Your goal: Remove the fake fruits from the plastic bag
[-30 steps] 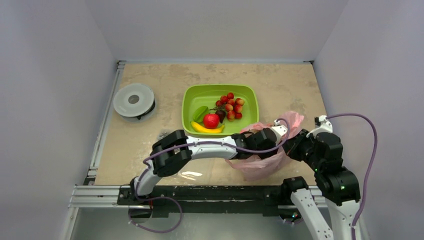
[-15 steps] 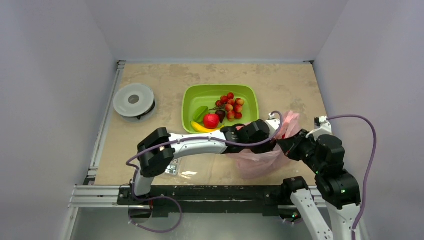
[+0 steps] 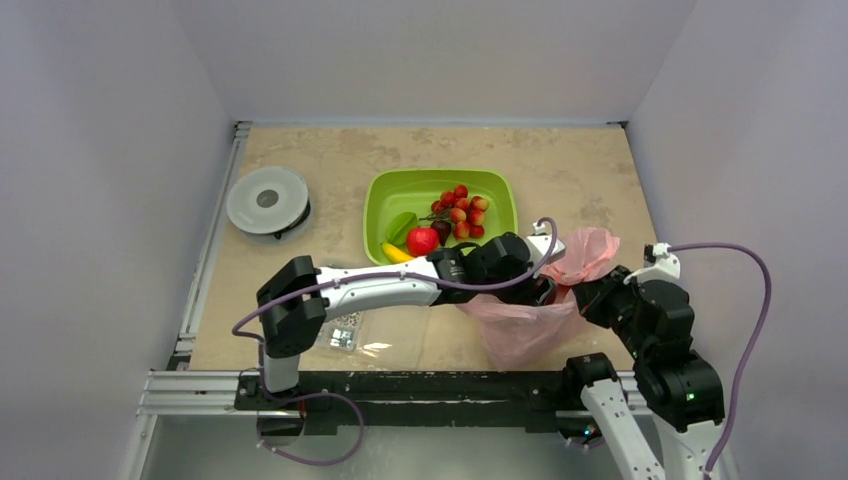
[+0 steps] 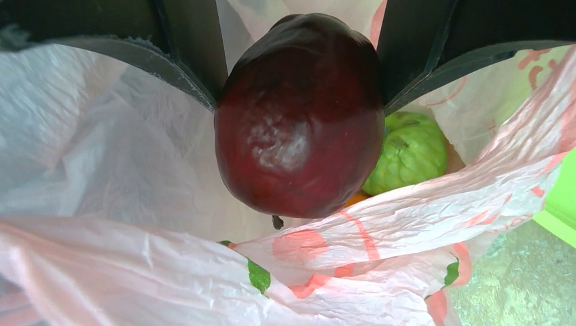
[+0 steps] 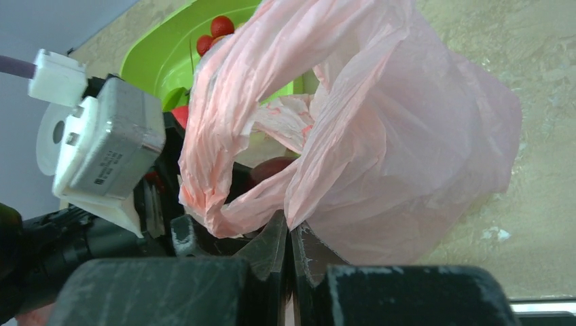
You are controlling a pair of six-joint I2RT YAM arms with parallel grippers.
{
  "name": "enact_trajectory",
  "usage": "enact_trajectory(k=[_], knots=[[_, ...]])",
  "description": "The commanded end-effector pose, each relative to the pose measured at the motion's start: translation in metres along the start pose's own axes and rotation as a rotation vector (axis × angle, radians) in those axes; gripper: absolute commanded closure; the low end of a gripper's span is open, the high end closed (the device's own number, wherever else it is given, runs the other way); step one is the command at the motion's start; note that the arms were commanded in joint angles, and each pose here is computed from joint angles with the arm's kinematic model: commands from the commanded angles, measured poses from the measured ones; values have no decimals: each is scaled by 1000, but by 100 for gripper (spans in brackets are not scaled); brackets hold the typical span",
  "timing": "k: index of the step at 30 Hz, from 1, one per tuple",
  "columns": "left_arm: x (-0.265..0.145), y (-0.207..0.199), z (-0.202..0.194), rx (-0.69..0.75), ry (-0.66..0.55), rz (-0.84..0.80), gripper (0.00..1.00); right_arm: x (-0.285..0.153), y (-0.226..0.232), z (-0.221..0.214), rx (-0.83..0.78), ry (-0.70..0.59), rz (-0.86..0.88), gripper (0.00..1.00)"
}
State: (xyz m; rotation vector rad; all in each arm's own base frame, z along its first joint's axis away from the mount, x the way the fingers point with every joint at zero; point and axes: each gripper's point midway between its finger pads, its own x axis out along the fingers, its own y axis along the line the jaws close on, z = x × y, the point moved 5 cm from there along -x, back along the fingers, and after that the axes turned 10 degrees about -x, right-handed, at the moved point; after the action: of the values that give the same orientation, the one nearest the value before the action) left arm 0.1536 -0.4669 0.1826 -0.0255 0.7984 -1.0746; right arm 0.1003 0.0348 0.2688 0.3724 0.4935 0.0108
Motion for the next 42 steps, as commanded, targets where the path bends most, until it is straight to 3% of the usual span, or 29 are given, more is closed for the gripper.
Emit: enact_trajectory(k=[1,9,19,25,35,38,42], knots=[[-41,-20,47,6,-122,-67,100,-5,-6,-4,-3,-10,-23,100],[-77,-21,92,-68,-207,-123,100,4,-4,-21,-17,47,26,100],[-131,7,130,-239,-303,-275,100,8,-6,-22,-38,45,24,100],[-148,70,121,-251,-300,25,100,8,-5,-20,-41,39,22,100],[-162,236,78,-176,-65,920,100,9,-5,-19,-42,36,25,100],[-154,274,73,-155,4,1031,100,9,-5,-19,-42,35,22,100],[-139,311,67,-165,79,1058,100,9,-5,-19,-42,34,21,100]])
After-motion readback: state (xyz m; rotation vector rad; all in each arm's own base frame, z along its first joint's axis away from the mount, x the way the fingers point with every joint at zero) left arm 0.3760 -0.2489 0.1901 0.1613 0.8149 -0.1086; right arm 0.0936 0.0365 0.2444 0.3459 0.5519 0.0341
